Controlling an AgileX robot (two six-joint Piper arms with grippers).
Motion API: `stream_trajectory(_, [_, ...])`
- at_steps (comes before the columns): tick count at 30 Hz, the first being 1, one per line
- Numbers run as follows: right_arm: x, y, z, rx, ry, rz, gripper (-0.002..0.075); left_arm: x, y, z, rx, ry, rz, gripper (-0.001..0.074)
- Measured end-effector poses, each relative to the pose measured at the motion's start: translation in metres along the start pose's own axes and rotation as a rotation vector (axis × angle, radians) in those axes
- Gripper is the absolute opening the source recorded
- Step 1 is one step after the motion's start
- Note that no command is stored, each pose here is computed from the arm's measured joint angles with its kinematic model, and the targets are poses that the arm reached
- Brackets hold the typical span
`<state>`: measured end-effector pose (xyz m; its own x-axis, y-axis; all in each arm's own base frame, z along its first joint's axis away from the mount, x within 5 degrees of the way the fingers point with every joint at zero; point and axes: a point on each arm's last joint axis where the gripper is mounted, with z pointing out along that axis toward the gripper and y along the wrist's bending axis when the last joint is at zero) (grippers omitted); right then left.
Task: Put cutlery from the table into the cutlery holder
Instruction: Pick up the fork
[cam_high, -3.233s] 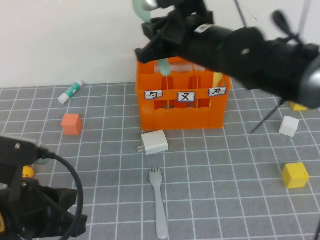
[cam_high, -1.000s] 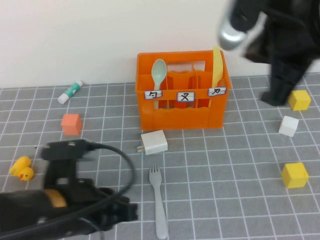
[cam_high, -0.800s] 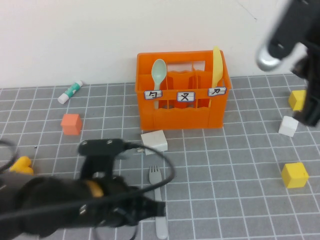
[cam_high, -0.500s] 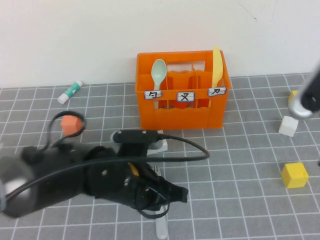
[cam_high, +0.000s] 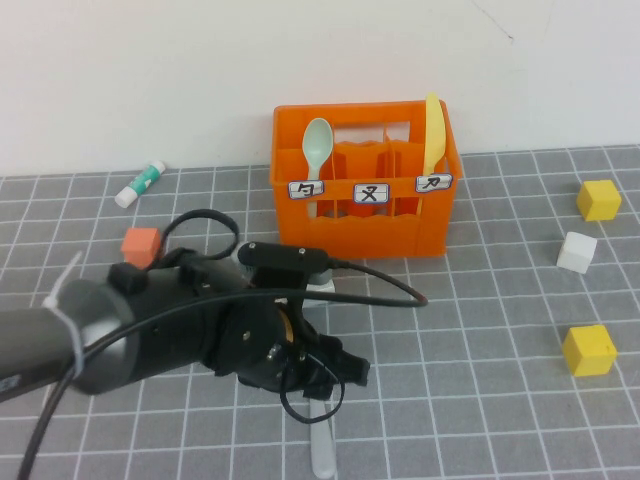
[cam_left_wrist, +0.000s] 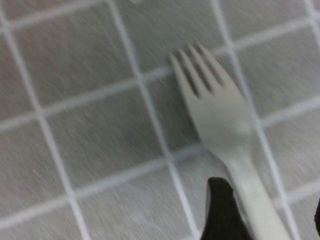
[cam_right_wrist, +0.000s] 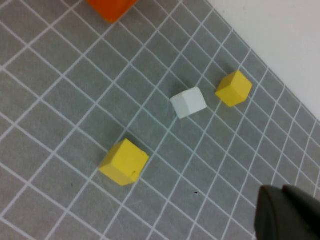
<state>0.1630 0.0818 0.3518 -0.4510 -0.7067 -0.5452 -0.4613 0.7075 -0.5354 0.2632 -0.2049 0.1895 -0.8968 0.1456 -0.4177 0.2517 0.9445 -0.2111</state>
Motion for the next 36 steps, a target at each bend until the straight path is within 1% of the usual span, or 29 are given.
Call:
stream_trajectory(4, [0.0, 0.0, 0.0, -0.004, 0.005, 0.008, -0.0001, -0.01, 0.0, 0.012, -0.046, -0.017, 0.006, 0.0363])
stream_trajectory(11, [0.001, 0.002, 0.0, -0.02, 0.011, 0.022, -0.0001, -0.026, -0.006, 0.033, -0.077, 0.009, 0.011, 0.0365])
stream_trajectory(14, [0.001, 0.002, 0.0, -0.023, 0.011, 0.025, -0.0001, -0.028, -0.005, 0.038, -0.107, 0.044, 0.015, 0.0364])
stream_trajectory(20, [0.0, 0.002, 0.0, -0.025, 0.002, 0.026, -0.0001, -0.028, -0.007, 0.04, -0.125, 0.06, 0.022, 0.0364])
stream_trajectory(23, [-0.001, 0.002, 0.0, -0.026, -0.01, 0.026, -0.0001, -0.028, -0.006, 0.039, -0.129, 0.065, 0.021, 0.034])
stream_trajectory(27, [-0.001, 0.002, 0.0, -0.026, -0.01, 0.027, -0.0001, -0.027, -0.006, 0.039, -0.139, 0.076, 0.022, 0.0248])
stream_trajectory(28, [-0.001, 0.002, 0.0, -0.026, -0.01, 0.027, -0.0001, -0.027, -0.006, 0.039, -0.143, 0.081, 0.024, 0.0237])
stream_trajectory(36, [-0.001, 0.002, 0.0, -0.027, -0.012, 0.027, -0.0001, -0.027, -0.005, 0.039, -0.145, 0.084, 0.023, 0.0237])
